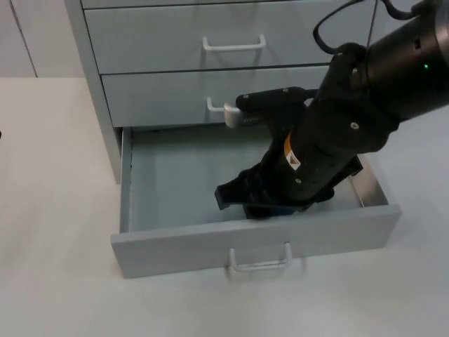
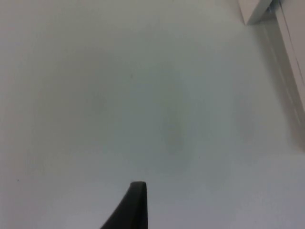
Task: Open the drawer with the left hand, place the block into the drawer with the right hand, then close the drawer with the left hand.
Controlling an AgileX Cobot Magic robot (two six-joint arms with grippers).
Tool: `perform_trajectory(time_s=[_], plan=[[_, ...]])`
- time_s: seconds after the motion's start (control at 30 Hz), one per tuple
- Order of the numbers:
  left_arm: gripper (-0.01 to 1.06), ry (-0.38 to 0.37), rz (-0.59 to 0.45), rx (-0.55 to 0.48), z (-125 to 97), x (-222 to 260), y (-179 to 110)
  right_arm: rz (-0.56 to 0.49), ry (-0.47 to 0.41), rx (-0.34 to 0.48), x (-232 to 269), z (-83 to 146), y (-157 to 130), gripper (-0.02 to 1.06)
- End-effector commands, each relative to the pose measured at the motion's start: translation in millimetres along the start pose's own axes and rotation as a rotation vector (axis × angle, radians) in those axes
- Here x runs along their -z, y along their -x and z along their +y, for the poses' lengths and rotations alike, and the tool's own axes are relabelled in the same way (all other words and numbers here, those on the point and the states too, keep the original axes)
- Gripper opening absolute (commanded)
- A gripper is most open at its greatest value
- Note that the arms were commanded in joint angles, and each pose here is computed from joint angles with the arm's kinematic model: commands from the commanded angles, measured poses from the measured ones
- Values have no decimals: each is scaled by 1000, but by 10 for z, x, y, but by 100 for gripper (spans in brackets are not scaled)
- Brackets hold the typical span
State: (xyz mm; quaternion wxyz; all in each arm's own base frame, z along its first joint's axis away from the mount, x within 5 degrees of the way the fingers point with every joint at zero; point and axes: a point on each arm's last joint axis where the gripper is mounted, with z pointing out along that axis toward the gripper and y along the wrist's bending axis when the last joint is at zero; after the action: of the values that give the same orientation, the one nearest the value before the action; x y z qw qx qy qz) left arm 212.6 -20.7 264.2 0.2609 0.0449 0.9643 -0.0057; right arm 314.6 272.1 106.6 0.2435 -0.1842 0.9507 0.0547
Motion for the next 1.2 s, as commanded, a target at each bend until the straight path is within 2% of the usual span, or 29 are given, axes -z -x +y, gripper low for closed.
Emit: perform_trajectory(time_s=[0.0, 0.07, 0.1, 0.17, 0.27, 0.5, 0.73, 0.97, 1.17], plan=[[105, -4, -15, 7, -1, 13, 1, -7, -2, 5, -22, -18, 16, 17], [105, -4, -15, 7, -1, 13, 1, -7, -2, 5, -22, -18, 16, 34], [105, -4, -15, 7, -1, 13, 1, -7, -2, 5, -22, -18, 16, 34], [105, -4, -15, 7, -1, 13, 1, -8, -3, 7, -22, -19, 17, 54], [105, -4, -15, 7, -1, 13, 1, -21, 0, 10, 32, -18, 48, 69], [105, -4, -17, 7, -1, 13, 3, -74, 1, -1, 331, -38, 187, 72], [105, -4, -17, 7, -1, 13, 3, -67, -89, -42, 954, -186, 293, 72], [105, -4, -17, 7, -1, 13, 3, -45, -48, 1, 1402, -216, 295, 72], [105, -4, -17, 7, -1, 13, 3, -30, -34, 19, 1504, -227, 263, 72]])
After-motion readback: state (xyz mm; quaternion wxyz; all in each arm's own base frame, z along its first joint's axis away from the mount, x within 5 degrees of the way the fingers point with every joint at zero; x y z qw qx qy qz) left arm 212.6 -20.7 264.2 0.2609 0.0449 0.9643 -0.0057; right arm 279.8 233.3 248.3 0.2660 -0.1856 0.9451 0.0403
